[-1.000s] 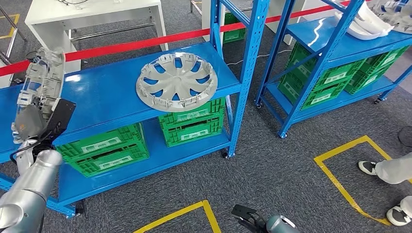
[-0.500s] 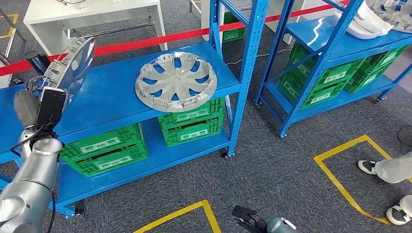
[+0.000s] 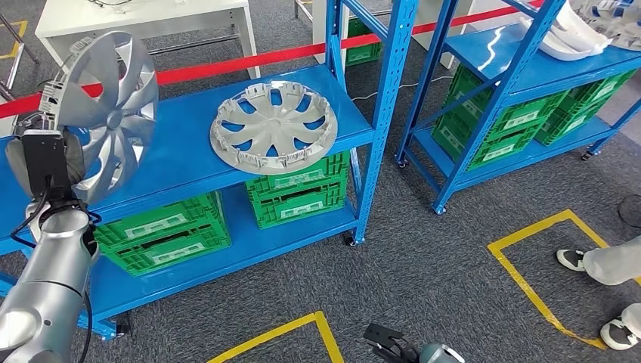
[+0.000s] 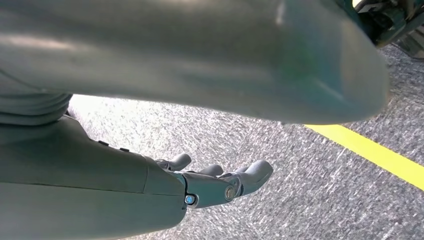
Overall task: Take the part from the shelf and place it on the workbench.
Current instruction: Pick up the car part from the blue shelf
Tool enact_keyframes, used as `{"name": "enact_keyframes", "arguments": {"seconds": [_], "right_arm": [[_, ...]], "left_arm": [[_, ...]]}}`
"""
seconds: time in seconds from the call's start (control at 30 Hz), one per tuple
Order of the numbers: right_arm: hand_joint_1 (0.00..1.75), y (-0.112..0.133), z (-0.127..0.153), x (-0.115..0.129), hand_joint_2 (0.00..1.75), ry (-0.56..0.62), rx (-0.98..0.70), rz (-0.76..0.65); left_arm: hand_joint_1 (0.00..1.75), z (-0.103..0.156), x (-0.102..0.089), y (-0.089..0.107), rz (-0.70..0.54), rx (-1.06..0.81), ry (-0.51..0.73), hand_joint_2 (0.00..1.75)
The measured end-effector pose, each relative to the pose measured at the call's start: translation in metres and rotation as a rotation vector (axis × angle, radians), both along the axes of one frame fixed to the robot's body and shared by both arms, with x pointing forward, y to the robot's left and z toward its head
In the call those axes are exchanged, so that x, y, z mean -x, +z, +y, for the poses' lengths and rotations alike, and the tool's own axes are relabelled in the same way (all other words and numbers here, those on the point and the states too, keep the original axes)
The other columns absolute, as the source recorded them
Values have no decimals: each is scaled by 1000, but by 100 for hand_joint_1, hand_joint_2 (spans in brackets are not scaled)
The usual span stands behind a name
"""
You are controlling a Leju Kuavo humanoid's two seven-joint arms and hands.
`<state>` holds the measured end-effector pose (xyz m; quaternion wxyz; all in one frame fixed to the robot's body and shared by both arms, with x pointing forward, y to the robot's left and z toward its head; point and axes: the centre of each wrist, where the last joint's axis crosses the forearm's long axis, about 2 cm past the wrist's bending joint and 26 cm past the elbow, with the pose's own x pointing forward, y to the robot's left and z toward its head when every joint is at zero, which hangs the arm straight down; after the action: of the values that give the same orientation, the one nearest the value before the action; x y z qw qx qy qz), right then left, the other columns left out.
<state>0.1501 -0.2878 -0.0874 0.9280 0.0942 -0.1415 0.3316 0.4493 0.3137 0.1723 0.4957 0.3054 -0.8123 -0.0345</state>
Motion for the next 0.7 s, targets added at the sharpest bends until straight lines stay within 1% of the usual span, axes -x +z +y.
{"name": "enact_keyframes", "arguments": {"seconds": [0.23, 0.47, 0.7], "right_arm": [[0, -1, -3, 2, 0, -8, 1, 2], [0, -1, -7, 4, 0, -21, 3, 5], [0, -2, -9, 5, 0, -33, 3, 6]], "left_arm": [[175, 1, -1, 5, -34, 39, 15, 175], [175, 11, -1, 9, -69, 198, 15, 175], [175, 16, -3, 13, -89, 228, 12, 175]]}}
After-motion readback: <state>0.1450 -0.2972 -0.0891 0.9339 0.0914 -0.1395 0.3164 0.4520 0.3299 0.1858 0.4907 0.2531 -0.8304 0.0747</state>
